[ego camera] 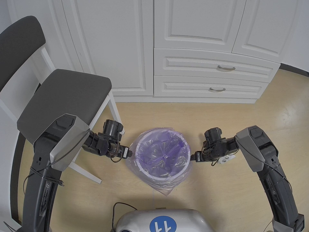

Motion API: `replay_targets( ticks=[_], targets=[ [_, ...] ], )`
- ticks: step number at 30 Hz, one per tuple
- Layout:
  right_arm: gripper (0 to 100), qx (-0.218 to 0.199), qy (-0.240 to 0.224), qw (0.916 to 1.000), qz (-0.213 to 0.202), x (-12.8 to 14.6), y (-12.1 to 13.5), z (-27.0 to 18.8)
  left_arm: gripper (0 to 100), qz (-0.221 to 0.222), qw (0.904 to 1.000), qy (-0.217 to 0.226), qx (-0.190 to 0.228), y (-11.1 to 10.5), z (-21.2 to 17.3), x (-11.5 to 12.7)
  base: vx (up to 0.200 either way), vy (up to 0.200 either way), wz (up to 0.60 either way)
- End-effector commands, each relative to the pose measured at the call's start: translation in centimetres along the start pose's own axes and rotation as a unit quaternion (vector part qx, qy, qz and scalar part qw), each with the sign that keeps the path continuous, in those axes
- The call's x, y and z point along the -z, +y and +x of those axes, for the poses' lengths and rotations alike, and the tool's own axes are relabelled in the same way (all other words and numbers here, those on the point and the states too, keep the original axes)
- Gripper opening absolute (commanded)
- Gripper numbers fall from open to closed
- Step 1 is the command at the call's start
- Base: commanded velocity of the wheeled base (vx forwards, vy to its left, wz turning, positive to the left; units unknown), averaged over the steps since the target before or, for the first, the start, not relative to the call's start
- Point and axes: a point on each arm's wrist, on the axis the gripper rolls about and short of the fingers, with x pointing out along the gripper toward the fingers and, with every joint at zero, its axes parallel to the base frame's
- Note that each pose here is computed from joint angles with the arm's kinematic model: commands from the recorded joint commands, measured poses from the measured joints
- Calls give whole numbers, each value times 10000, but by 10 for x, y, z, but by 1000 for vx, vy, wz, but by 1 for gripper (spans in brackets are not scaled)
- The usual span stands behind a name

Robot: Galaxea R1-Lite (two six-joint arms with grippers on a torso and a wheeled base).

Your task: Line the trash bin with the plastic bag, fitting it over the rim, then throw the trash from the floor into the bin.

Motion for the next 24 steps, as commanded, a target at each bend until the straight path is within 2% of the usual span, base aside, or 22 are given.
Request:
replay_targets(
  ticks=[1, 8, 12, 13, 15, 16, 17, 19, 22, 24],
  targets=[
    [100, 295, 220, 9993, -65, 7, -5, 10, 100, -24, 9993, -225, -290, 2, -19, 5, 0, 0, 0],
    [100, 353, 120, 9993, 0, 3, -9, 7, 100, -22, 9992, -278, -291, 2, -31, 17, 0, 0, 0],
    [100, 265, -307, 9992, 61, -21, -17, -19, 100, -62, 9987, -422, -295, 4, -35, 18, 0, 0, 0],
    [100, 215, -356, 9991, 75, -22, -20, -23, 100, -71, 9985, -460, -301, 5, -37, 18, 0, 0, 0],
    [100, -234, -445, 9987, 57, -20, -25, -37, 100, -85, 9978, -598, -282, 5, -43, 14, 0, 0, 0],
    [100, -263, -465, 9986, 49, -21, -25, -39, 100, -86, 9977, -606, -282, 5, -43, 14, 0, 0, 0],
    [100, -611, -523, 9968, -41, -19, -32, -51, 100, -81, 9973, -676, -264, 4, -49, 11, 0, 0, 0],
    [100, -943, -593, 9931, -354, -14, -42, -64, 100, -82, 9973, -693, -247, 2, -56, 11, 0, 0, 0],
    [100, -1049, -630, 9891, -815, -5, -53, -73, 100, 4, 9979, -596, -247, -1, -71, 15, 0, 0, 0],
    [100, -1039, -613, 9887, -891, -5, -54, -73, 100, 13, 9981, -558, -241, -1, -77, 19, 0, 0, 0]
  ],
)
